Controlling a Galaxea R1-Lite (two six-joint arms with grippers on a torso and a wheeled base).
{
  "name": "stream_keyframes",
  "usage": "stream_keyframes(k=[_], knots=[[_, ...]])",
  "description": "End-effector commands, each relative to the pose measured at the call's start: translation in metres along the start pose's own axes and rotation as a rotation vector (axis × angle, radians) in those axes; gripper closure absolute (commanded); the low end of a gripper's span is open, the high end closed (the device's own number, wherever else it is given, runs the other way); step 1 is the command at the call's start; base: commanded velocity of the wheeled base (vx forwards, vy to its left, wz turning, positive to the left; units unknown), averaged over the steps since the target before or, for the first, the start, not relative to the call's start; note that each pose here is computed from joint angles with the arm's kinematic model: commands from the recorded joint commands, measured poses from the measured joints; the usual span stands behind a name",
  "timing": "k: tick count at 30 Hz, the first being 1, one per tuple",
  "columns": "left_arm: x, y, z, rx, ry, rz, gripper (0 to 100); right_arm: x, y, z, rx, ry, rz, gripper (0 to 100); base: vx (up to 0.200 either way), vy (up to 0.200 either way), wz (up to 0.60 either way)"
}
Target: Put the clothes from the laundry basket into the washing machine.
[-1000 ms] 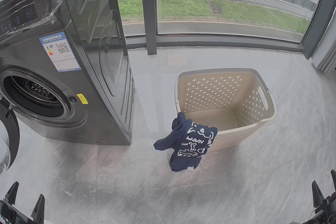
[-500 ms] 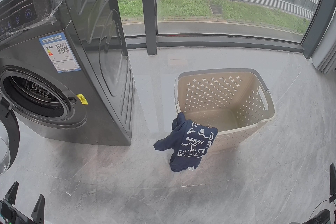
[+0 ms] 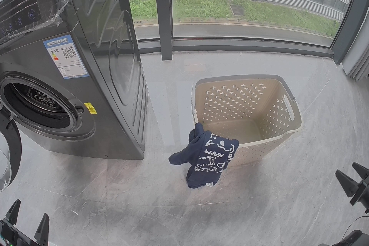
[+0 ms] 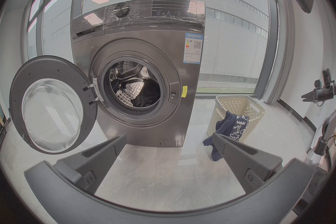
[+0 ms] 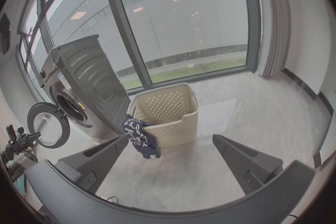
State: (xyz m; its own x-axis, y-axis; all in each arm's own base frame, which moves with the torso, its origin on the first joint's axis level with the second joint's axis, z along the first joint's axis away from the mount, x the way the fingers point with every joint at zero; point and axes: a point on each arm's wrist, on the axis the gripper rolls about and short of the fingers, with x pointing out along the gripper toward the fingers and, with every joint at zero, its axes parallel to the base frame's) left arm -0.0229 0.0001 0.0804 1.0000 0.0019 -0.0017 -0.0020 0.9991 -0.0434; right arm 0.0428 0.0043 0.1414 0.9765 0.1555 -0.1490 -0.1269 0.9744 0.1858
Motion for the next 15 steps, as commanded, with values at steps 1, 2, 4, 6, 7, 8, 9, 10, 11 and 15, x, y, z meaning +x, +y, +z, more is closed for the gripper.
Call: stream_keyframes(k=[1,2,4,6,7,8,9,10,11,15], knots=[[0.0,0.0,-0.005,0.0,0.006,0.0,0,0.076,0.005,-0.017,-0.019,0.328,0.117,0,0.0,0.0,0.0],[0.0,0.0,-0.005,0.0,0.008,0.0,0,0.08,0.007,-0.018,-0.03,0.339,0.111,0,0.0,0.0,0.0],[0.0,0.0,-0.005,0.0,0.008,0.0,0,0.088,0.013,-0.018,-0.052,0.347,0.11,0,0.0,0.0,0.0],[0.0,0.0,-0.005,0.0,0.006,0.0,0,0.095,0.019,-0.017,-0.065,0.344,0.122,0,0.0,0.0,0.0],[0.0,0.0,-0.005,0.0,0.008,0.0,0,0.102,0.024,-0.016,-0.062,0.339,0.113,0,0.0,0.0,0.0],[0.0,0.0,-0.005,0.0,0.006,0.0,0,0.105,0.025,-0.015,-0.058,0.339,0.107,0,0.0,0.0,0.0],[0.0,0.0,-0.005,0.0,0.008,0.0,0,0.116,0.029,-0.016,-0.042,0.343,0.086,0,0.0,0.0,0.0],[0.0,0.0,-0.005,0.0,0.006,0.0,0,0.122,0.033,-0.015,-0.036,0.333,0.083,0,0.0,0.0,0.0],[0.0,0.0,-0.005,0.0,0.008,0.0,0,0.126,0.038,-0.015,-0.035,0.329,0.087,0,0.0,0.0,0.0],[0.0,0.0,-0.005,-0.001,0.008,0.0,0,0.136,0.049,-0.02,-0.036,0.335,0.095,0,0.0,0.0,0.0]])
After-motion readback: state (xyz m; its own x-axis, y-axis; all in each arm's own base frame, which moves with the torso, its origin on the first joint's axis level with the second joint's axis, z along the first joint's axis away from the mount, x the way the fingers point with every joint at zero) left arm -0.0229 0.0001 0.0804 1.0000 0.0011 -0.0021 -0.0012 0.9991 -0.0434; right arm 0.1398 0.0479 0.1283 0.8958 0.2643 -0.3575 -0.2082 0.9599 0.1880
